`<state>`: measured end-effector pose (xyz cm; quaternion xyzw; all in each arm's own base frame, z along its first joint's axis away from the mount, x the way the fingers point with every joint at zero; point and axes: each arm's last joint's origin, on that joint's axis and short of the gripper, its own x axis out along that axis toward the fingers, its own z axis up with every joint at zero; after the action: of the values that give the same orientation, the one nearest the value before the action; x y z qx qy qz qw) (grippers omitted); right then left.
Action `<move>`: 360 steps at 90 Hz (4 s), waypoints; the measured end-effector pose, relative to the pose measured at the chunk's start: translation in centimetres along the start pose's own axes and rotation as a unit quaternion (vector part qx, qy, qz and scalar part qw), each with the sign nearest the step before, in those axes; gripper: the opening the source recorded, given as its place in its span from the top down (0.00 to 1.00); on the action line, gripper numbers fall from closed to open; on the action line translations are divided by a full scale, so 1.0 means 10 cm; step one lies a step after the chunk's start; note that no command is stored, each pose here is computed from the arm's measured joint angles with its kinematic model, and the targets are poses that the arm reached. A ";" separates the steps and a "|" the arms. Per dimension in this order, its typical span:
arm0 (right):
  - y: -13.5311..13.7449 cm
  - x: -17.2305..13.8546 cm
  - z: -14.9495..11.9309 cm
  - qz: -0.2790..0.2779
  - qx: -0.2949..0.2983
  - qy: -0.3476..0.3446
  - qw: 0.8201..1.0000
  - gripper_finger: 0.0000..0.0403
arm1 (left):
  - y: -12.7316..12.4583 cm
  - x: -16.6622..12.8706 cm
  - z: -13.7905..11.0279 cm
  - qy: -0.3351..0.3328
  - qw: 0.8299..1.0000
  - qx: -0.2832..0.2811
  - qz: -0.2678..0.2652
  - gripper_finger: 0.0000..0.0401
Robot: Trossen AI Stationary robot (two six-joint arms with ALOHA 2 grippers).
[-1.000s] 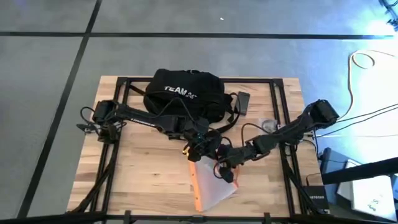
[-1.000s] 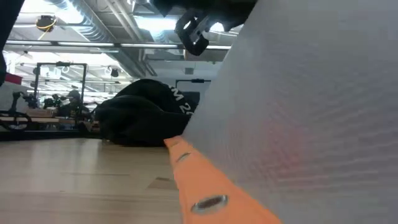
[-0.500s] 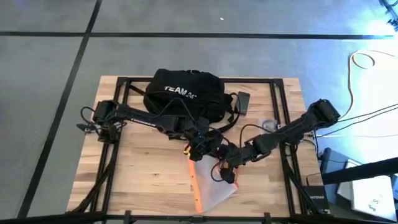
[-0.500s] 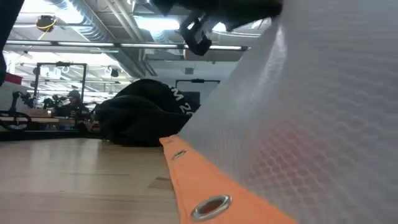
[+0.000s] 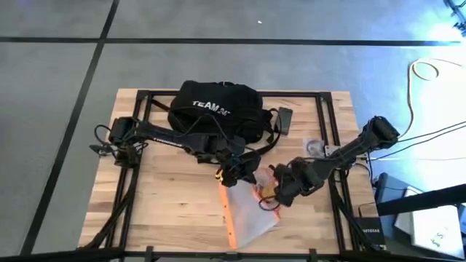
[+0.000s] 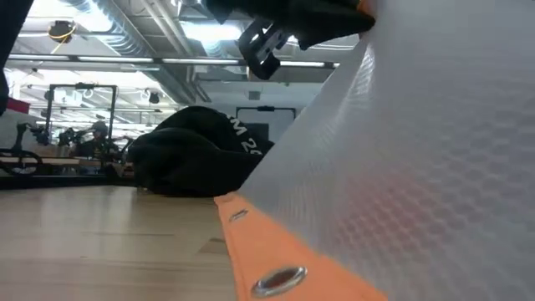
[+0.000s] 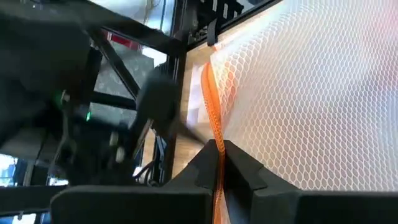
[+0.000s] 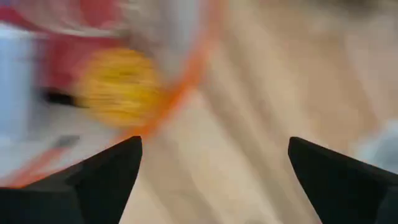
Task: Unpack backpack
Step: Put the black earphone into the white zip bag
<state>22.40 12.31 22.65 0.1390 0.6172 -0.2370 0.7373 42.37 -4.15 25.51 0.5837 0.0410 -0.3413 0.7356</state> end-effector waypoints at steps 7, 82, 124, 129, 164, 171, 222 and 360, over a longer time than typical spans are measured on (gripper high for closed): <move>-0.07 0.01 -0.04 -0.038 0.003 -0.002 0.999 0.06 | 0.00 0.00 0.00 -0.001 1.000 0.000 0.000 1.00; -1.21 0.63 -0.05 -0.159 0.268 0.061 0.948 0.18 | 0.00 0.00 0.00 -0.002 1.000 0.001 0.001 1.00; -1.71 0.93 0.23 -0.107 0.121 0.229 0.960 0.22 | -0.01 -0.01 0.00 -0.001 1.000 -0.011 -0.004 1.00; -1.78 0.95 0.24 -0.101 0.111 0.246 0.958 0.22 | -0.01 -0.01 0.00 -0.001 1.000 -0.013 -0.005 1.00; -2.04 1.27 0.27 -0.021 0.091 0.369 0.925 0.22 | -0.02 -0.01 0.00 0.000 1.000 -0.014 -0.011 1.00; -2.04 1.35 0.26 -0.007 0.089 0.393 0.915 0.22 | -0.02 -0.01 0.00 0.000 1.000 -0.013 -0.010 1.00; -1.95 1.31 0.30 0.078 0.096 0.390 0.912 0.98 | -0.05 -0.01 -0.01 0.002 0.999 -0.024 -0.025 1.00; 0.44 0.70 0.44 0.362 -0.111 -0.176 0.909 0.87 | -0.08 -0.02 -0.03 -0.016 0.997 -0.066 -0.043 1.00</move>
<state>29.27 12.60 16.28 0.2260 0.4072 0.0961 0.8797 41.87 -3.85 24.80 0.5260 0.0765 -0.3783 0.7579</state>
